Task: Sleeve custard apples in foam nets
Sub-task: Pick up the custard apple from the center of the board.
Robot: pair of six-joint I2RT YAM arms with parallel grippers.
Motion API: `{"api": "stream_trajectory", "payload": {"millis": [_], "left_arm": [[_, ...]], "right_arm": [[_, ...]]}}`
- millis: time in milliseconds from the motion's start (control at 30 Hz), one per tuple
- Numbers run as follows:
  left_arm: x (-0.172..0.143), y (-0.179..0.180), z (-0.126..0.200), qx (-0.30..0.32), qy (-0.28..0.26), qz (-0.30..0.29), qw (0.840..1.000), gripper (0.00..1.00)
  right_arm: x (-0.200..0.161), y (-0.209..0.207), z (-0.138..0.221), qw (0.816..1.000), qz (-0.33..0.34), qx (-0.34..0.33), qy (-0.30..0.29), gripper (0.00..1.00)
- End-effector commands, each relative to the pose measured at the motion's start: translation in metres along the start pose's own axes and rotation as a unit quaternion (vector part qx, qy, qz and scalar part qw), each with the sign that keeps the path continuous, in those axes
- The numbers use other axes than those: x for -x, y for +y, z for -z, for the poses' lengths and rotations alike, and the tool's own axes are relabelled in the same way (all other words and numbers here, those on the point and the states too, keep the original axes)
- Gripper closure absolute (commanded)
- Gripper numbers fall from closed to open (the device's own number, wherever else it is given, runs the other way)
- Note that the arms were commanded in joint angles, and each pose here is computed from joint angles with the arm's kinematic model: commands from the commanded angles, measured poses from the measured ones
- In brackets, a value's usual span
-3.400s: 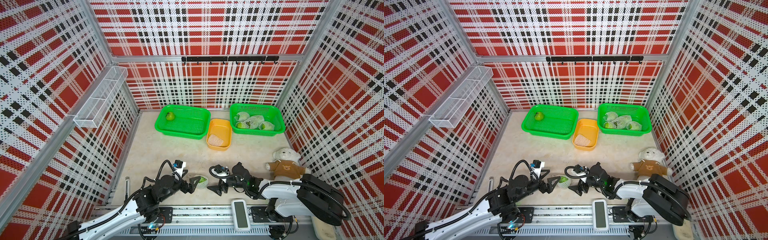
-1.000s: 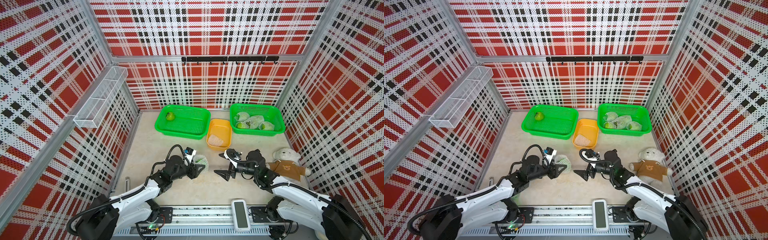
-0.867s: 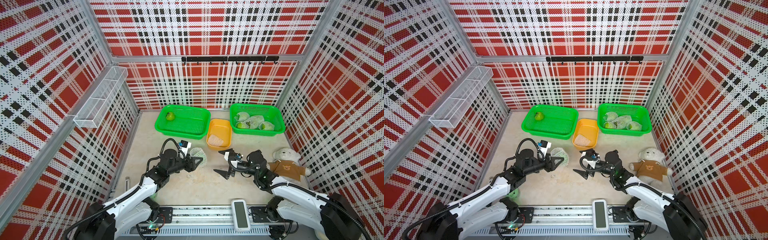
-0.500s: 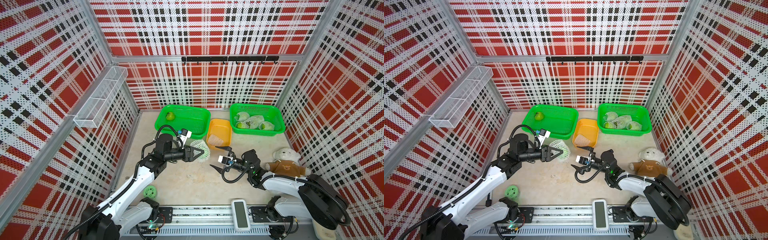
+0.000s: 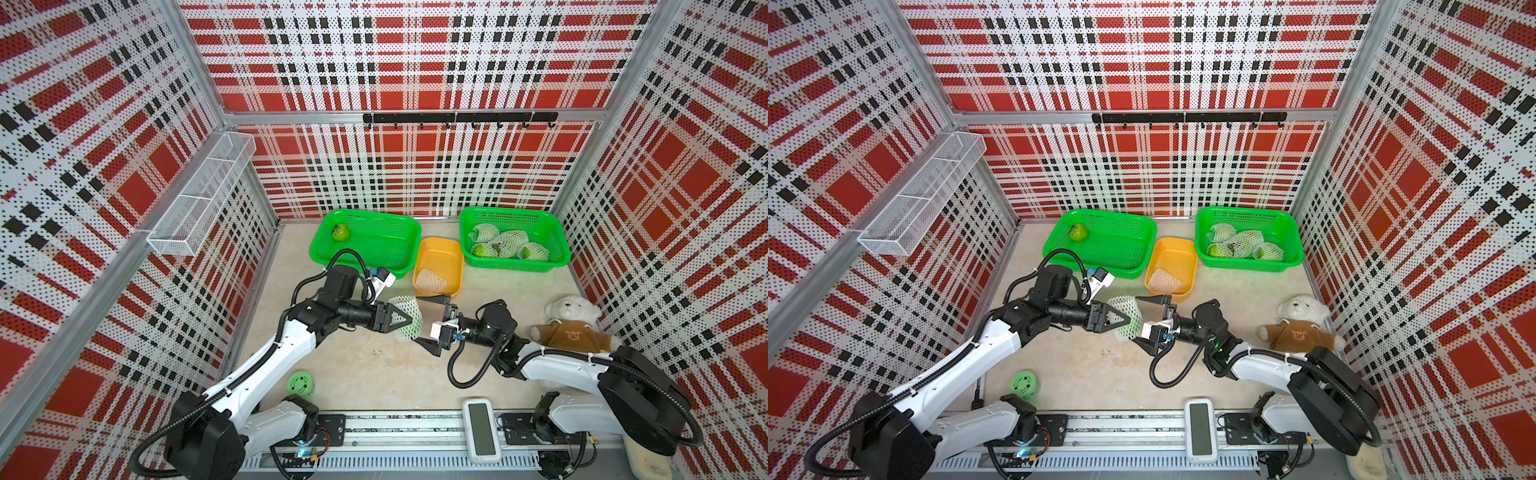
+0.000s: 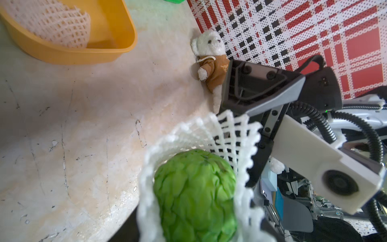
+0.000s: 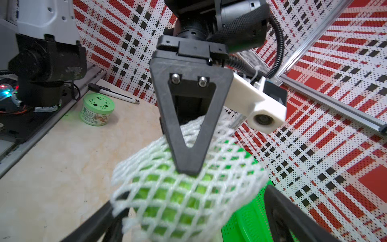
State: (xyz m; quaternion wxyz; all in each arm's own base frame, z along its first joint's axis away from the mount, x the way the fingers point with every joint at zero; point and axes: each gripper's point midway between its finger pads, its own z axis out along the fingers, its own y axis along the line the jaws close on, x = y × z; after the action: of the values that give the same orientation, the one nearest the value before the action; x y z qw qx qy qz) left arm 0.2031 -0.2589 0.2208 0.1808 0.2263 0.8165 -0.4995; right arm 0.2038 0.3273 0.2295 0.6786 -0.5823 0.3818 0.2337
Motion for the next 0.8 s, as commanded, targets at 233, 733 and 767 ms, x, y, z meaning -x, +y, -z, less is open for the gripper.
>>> {"api": "stream_trajectory", "payload": {"millis": [233,733,767], "left_arm": [[-0.025,-0.002,-0.005,0.022,0.074,-0.033,0.996,0.58],[-0.020,-0.004,-0.002,0.025,0.080,-0.059,0.995,0.55],[-0.018,-0.002,0.000,0.027,0.074,-0.057,0.995,0.55]], "right_arm": [[0.038,-0.014,-0.006,0.997,0.070,0.017,-0.004,0.00],[0.044,-0.011,-0.004,0.995,0.059,0.061,0.044,0.00],[0.045,-0.010,-0.003,0.996,0.055,0.063,0.042,0.00]]}}
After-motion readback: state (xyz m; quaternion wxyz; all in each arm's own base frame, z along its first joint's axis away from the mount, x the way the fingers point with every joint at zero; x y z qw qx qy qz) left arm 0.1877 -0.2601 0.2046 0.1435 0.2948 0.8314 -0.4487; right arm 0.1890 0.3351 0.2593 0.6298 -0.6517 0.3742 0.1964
